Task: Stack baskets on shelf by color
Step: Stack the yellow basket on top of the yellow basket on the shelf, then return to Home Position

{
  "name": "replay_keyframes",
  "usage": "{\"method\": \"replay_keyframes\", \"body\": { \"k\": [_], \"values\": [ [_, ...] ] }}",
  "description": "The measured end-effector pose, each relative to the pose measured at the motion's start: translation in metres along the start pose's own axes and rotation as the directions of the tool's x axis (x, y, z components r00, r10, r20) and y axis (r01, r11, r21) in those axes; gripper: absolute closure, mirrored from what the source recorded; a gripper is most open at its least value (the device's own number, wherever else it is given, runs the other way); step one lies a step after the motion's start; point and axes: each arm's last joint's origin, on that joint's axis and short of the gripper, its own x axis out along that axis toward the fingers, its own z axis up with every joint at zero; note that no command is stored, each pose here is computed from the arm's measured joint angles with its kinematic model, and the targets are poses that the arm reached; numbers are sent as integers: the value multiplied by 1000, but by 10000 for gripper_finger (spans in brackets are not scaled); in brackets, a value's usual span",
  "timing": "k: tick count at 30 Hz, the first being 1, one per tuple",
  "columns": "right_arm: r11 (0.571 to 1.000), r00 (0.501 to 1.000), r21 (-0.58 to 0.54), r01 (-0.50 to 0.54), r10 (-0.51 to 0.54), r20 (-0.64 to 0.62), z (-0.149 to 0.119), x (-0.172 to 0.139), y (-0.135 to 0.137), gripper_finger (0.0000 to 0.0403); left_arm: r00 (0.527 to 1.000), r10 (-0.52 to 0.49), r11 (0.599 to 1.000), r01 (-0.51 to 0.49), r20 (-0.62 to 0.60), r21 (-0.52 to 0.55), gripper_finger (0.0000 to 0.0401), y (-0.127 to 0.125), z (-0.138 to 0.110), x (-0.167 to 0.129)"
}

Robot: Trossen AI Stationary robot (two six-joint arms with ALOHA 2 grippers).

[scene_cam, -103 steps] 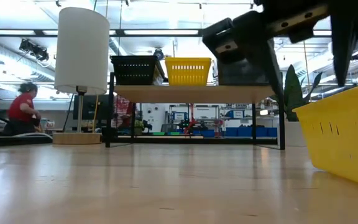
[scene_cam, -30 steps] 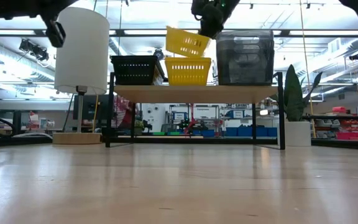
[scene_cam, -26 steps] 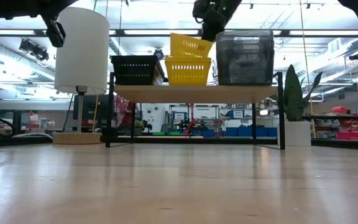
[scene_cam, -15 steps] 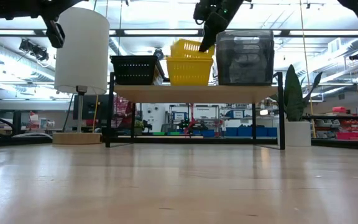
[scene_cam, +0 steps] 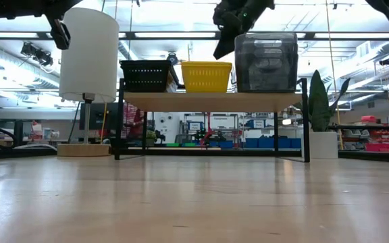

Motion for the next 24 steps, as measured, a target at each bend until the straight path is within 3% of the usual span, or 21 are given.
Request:
{"method": "replay_keyframes", "body": {
  "k": [9,13,16,24],
  "values": [
    [999,995,-47,7,-3,100,5,8,-5,288,1000,4,1000,-4,2,4,397,0,0,0],
    [1000,1000,-27,-13,13,19,-11,30,-3,288,1000,4,1000,-4,1,4,397,0,0,0],
    [999,998,-32,35,-37,-41,-16,39,1,288,1000,4,1000,-4,1,4,397,0,0,0],
    [992,990,54,112,-116,76,1,20,-9,288,1000,4,1000,-4,1,-8,397,0,0,0]
  ]
}}
